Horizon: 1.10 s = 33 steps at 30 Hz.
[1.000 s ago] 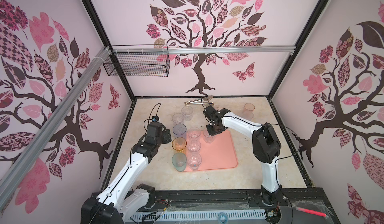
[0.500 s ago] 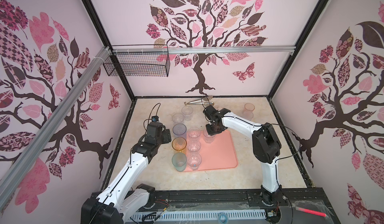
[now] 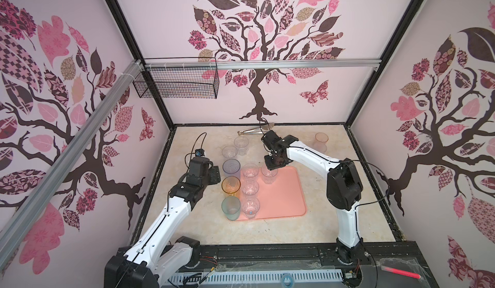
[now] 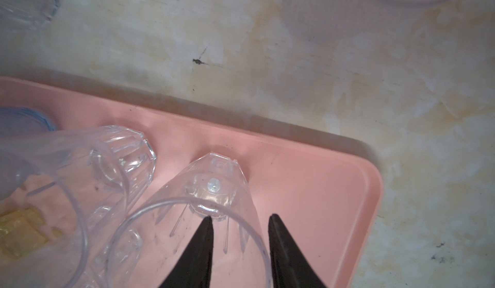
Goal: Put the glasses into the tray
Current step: 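Lower the clear glass onto the tray's far corner and open the right gripper, then reach the right gripper to a clear faceted glass near the tongs and grasp it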
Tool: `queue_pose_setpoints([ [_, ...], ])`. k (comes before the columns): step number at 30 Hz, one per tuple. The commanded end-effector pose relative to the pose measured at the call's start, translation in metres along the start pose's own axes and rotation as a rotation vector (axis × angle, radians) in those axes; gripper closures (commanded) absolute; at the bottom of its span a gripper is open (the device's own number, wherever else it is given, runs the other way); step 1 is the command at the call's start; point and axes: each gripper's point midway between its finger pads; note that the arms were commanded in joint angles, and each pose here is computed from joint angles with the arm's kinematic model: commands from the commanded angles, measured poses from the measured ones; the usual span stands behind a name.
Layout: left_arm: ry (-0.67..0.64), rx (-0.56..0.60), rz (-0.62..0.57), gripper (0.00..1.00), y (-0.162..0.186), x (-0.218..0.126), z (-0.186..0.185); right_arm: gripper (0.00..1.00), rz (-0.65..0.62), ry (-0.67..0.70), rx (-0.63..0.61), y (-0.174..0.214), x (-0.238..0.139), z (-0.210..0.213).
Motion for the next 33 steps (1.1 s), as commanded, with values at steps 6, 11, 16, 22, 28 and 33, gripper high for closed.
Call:
queue_pose_setpoints([
  [6,0.031,-0.013,-0.061,0.24,-0.013,-0.015,-0.001,0.59,-0.160,-0.254,0.181,-0.053,-0.084,-0.006],
  [11,0.086,-0.015,-0.032,0.24,-0.019,-0.021,-0.011,0.57,-0.240,-0.336,0.273,-0.083,-0.082,0.011],
  [16,0.081,-0.027,-0.016,0.23,-0.005,-0.016,-0.010,0.54,-0.246,-0.350,0.318,-0.111,-0.062,0.026],
  [22,0.037,-0.031,-0.027,0.22,0.009,-0.011,-0.002,0.52,-0.252,-0.344,0.301,-0.130,-0.041,0.046],
  [28,0.024,-0.020,0.007,0.22,0.015,-0.005,-0.001,0.48,-0.234,-0.389,0.266,-0.136,-0.012,0.089],
  [33,0.014,-0.020,0.019,0.22,0.019,-0.004,0.001,0.47,-0.240,-0.424,0.288,-0.147,0.011,0.105],
])
Point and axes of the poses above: each gripper's point midway between its finger pads, its own x axis out along the fingers, its own z axis along the line the jaws close on, y = z × x, and after that the axes turned 13 degrees about x, right-handed
